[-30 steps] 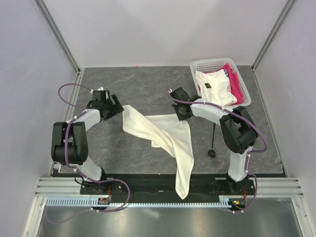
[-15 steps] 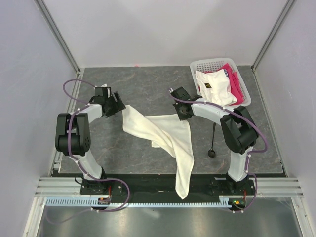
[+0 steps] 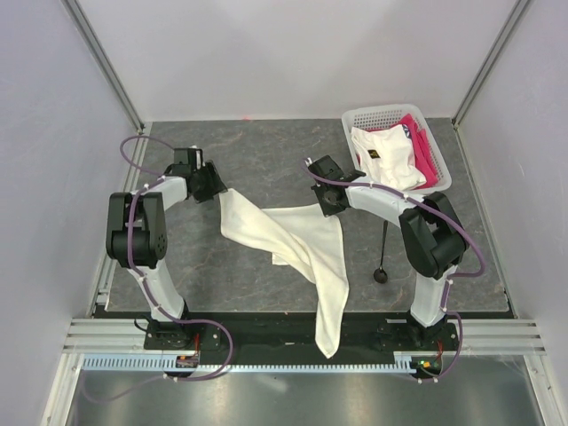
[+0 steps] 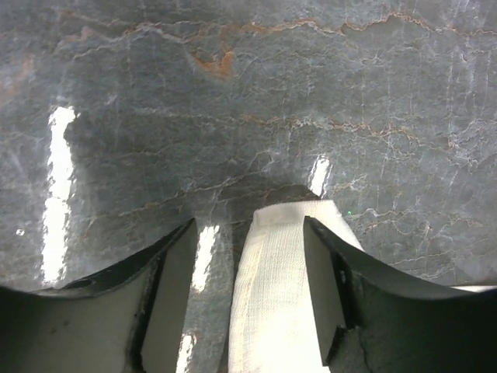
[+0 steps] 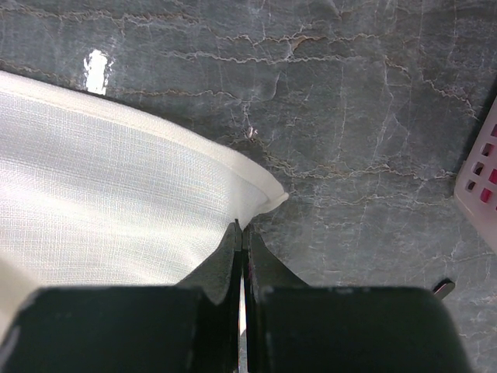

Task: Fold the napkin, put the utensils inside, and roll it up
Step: Flatten the napkin out

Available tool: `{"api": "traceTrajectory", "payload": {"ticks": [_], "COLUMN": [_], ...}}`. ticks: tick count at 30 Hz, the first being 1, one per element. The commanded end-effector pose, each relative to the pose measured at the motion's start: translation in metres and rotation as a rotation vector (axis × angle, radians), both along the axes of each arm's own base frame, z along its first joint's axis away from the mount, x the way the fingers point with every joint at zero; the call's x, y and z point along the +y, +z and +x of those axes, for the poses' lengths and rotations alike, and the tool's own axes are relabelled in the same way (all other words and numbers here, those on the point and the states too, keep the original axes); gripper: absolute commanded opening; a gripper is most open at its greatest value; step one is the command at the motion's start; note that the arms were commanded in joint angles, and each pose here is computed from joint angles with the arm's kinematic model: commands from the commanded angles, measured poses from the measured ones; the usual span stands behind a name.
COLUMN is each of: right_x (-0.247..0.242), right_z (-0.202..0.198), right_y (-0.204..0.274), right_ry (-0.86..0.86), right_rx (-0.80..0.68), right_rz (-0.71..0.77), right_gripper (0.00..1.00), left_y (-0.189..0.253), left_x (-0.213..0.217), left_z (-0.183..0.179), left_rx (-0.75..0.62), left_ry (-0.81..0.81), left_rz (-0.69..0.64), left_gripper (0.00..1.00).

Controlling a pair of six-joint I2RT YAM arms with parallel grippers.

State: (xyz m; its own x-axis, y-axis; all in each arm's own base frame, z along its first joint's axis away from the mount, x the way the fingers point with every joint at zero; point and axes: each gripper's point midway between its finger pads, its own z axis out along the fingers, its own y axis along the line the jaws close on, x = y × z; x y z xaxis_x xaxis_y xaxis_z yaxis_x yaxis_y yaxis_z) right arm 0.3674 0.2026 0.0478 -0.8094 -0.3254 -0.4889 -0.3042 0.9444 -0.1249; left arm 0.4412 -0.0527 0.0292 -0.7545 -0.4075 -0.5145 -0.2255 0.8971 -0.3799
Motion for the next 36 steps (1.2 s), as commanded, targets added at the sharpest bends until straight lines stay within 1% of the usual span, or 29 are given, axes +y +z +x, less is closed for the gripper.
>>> {"api": "traceTrajectory", "payload": {"ticks": [1,2,4,7,10,11,13,14,16,19,21,23,24,25,26,27,28,29,31,32,34,35,36], "right_x": [0.002,0.002,0.003,0.004,0.005,0.005,0.006,0.006,0.007,0.008,0.007,0.008,0.006,0.007,0.005,0.003,0.002,0.0,-0.005,-0.011,-0.016,-0.022,-0.024], "right_z": [0.001,0.001,0.001,0.002,0.003,0.003,0.004,0.005,0.007,0.011,0.015,0.02,0.022,0.023,0.025,0.025,0.025,0.022,0.02,0.015,0.009,0.0,-0.005], "right_y": [0.015,0.014,0.014,0.015,0.017,0.018,0.019,0.02,0.023,0.033,0.048,0.065,0.082,0.093,0.103,0.126,0.139,0.161,0.187,0.212,0.237,0.263,0.276], "right_ry": [-0.002,-0.003,-0.002,-0.001,0.0,0.0,-0.001,-0.001,-0.001,-0.008,-0.017,-0.025,-0.029,-0.027,-0.03,-0.027,-0.026,-0.022,-0.01,-0.015,0.002,0.004,0.009], "right_rx": [-0.026,-0.025,-0.024,-0.027,-0.03,-0.032,-0.034,-0.036,-0.045,-0.073,-0.111,-0.152,-0.193,-0.22,-0.246,-0.303,-0.336,-0.386,-0.455,-0.512,-0.579,-0.639,-0.677], "right_rz": [0.03,0.028,0.037,0.038,0.041,0.043,0.048,0.048,0.052,0.057,0.067,0.083,0.1,0.11,0.12,0.138,0.153,0.177,0.188,0.213,0.228,0.259,0.276], "right_gripper": [0.0,0.0,0.0,0.0,0.0,0.0,0.0,0.0,0.0,0.0,0.0,0.0,0.0,0.0,0.0,0.0,0.0,0.0,0.0,0.0,0.0,0.0,0.0], "left_y": [-0.022,-0.024,-0.028,-0.029,-0.03,-0.03,-0.03,-0.03,-0.03,-0.023,-0.008,0.03,0.046,0.082,0.1,0.114,0.135,0.167,0.197,0.231,0.252,0.286,0.293], "left_x": [-0.018,-0.019,-0.026,-0.027,-0.026,-0.026,-0.026,-0.027,-0.028,-0.029,-0.032,-0.034,-0.033,-0.031,-0.03,-0.024,-0.022,-0.018,-0.012,-0.009,-0.002,0.005,0.007], "left_z": [-0.012,-0.013,-0.016,-0.018,-0.022,-0.022,-0.022,-0.022,-0.023,-0.02,-0.013,-0.003,0.001,0.007,0.008,0.009,0.01,0.005,-0.003,-0.013,-0.026,-0.042,-0.051], "left_rx": [0.105,0.11,0.125,0.13,0.146,0.146,0.148,0.149,0.148,0.129,0.078,-0.026,-0.075,-0.174,-0.224,-0.268,-0.33,-0.411,-0.496,-0.589,-0.657,-0.75,-0.777], "left_ry": [-0.063,-0.069,-0.093,-0.109,-0.114,-0.116,-0.125,-0.13,-0.138,-0.143,-0.146,-0.143,-0.135,-0.124,-0.112,-0.09,-0.078,-0.066,-0.045,-0.03,-0.007,0.024,0.034], "left_rz": [-0.027,-0.031,-0.049,-0.039,-0.029,-0.026,-0.026,-0.027,-0.022,-0.02,-0.027,-0.029,-0.022,-0.011,-0.001,0.021,0.034,0.044,0.07,0.076,0.1,0.112,0.119], "left_gripper": [0.6,0.57,0.55,0.49,0.36,0.28,0.2,0.09,0.02,0.02,0.02,0.02,0.02,0.02,0.02,0.02,0.02,0.02,0.02,0.02,0.02,0.02,0.02]}}
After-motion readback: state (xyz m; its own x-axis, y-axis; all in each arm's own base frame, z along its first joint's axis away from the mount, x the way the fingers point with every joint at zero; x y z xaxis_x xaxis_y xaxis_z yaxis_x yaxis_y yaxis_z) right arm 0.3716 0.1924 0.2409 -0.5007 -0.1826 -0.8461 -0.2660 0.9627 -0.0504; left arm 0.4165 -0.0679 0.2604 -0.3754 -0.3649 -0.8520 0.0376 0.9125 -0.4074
